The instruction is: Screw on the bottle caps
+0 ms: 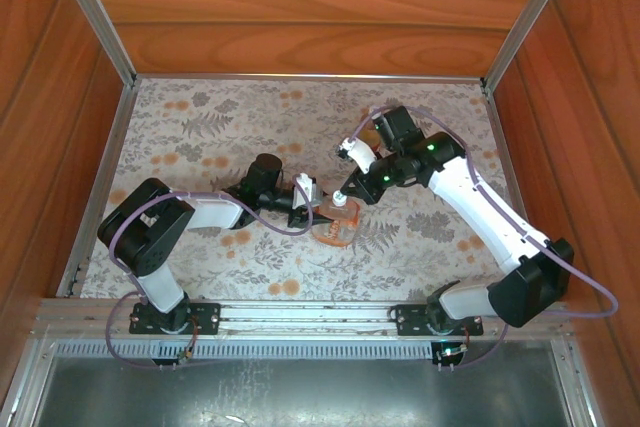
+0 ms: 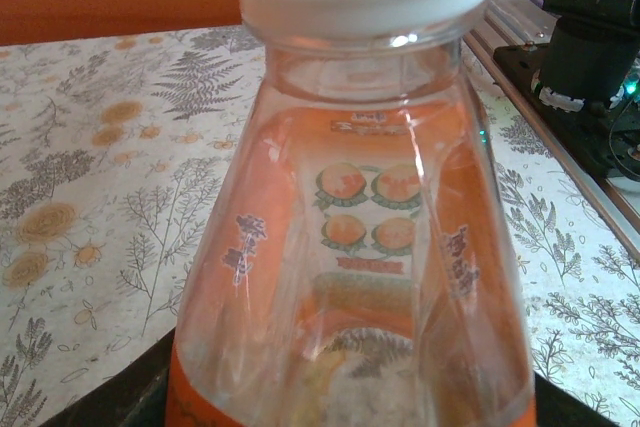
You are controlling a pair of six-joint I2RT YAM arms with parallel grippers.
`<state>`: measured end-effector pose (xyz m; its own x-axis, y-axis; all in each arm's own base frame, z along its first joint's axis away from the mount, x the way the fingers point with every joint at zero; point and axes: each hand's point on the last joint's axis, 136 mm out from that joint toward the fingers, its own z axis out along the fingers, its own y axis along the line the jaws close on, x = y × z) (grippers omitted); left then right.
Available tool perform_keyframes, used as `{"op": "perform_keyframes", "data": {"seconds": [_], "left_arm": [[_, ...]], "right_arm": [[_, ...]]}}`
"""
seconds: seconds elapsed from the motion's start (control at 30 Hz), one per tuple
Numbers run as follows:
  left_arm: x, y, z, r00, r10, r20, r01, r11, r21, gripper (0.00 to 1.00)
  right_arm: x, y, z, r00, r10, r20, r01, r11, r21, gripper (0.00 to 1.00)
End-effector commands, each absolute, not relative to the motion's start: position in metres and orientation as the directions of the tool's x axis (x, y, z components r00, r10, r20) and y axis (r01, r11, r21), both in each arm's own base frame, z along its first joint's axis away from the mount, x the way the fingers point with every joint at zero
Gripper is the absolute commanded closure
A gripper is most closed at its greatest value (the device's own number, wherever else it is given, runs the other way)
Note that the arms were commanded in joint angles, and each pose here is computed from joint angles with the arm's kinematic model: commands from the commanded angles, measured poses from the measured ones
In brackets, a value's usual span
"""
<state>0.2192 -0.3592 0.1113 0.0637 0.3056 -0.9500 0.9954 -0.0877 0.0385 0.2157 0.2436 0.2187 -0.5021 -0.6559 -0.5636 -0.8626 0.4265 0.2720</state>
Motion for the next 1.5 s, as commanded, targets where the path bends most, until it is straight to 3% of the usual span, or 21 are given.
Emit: {"op": "perform_keyframes", "data": {"seconds": [0.0, 0.27, 0.43, 0.53, 0.6, 0.7, 1.07, 1.47], "left_arm": [[0.196, -0.336, 0.048, -0.18, 0.49, -0.853, 0.975, -0.029, -0.222, 0.48], [0.196, -0.336, 0.047, -0.18, 0.492, -0.852, 0.975, -0.028, -0.222, 0.48], [0.196, -0.335, 0.047, -0.176, 0.493, -0.852, 0.976, -0.025, -0.216, 0.48], [0.197, -0.335, 0.046, -0.174, 0.494, -0.852, 0.977, -0.023, -0.213, 0.48], [0.197, -0.335, 0.046, -0.175, 0.495, -0.851, 0.977, -0.021, -0.213, 0.48], [0.198, -0.335, 0.046, -0.173, 0.495, -0.852, 0.977, -0.019, -0.21, 0.48], [0.198, -0.335, 0.043, -0.183, 0.497, -0.848, 0.974, -0.023, -0.224, 0.48], [0.197, -0.335, 0.047, -0.176, 0.492, -0.852, 0.976, -0.023, -0.215, 0.48]], "right_arm": [[0.189, 0.237, 0.21, -0.558, -0.667, -0.493, -0.829, 0.421, 0.369, 0.88], [0.182, 0.235, 0.215, -0.562, -0.652, -0.509, -0.826, 0.417, 0.379, 0.88], [0.197, 0.236, 0.224, -0.588, -0.571, -0.573, -0.805, 0.482, 0.346, 0.74], [0.222, 0.239, 0.232, -0.662, -0.405, -0.631, -0.712, 0.604, 0.359, 0.63], [0.238, 0.239, 0.234, -0.731, -0.258, -0.632, -0.6, 0.683, 0.416, 0.64], [0.239, 0.244, 0.23, -0.796, -0.157, -0.584, -0.512, 0.688, 0.514, 0.64], [0.228, 0.248, 0.222, -0.81, -0.198, -0.551, -0.528, 0.654, 0.541, 0.8], [0.22, 0.241, 0.216, -0.817, -0.231, -0.528, -0.529, 0.663, 0.529, 0.85]]}}
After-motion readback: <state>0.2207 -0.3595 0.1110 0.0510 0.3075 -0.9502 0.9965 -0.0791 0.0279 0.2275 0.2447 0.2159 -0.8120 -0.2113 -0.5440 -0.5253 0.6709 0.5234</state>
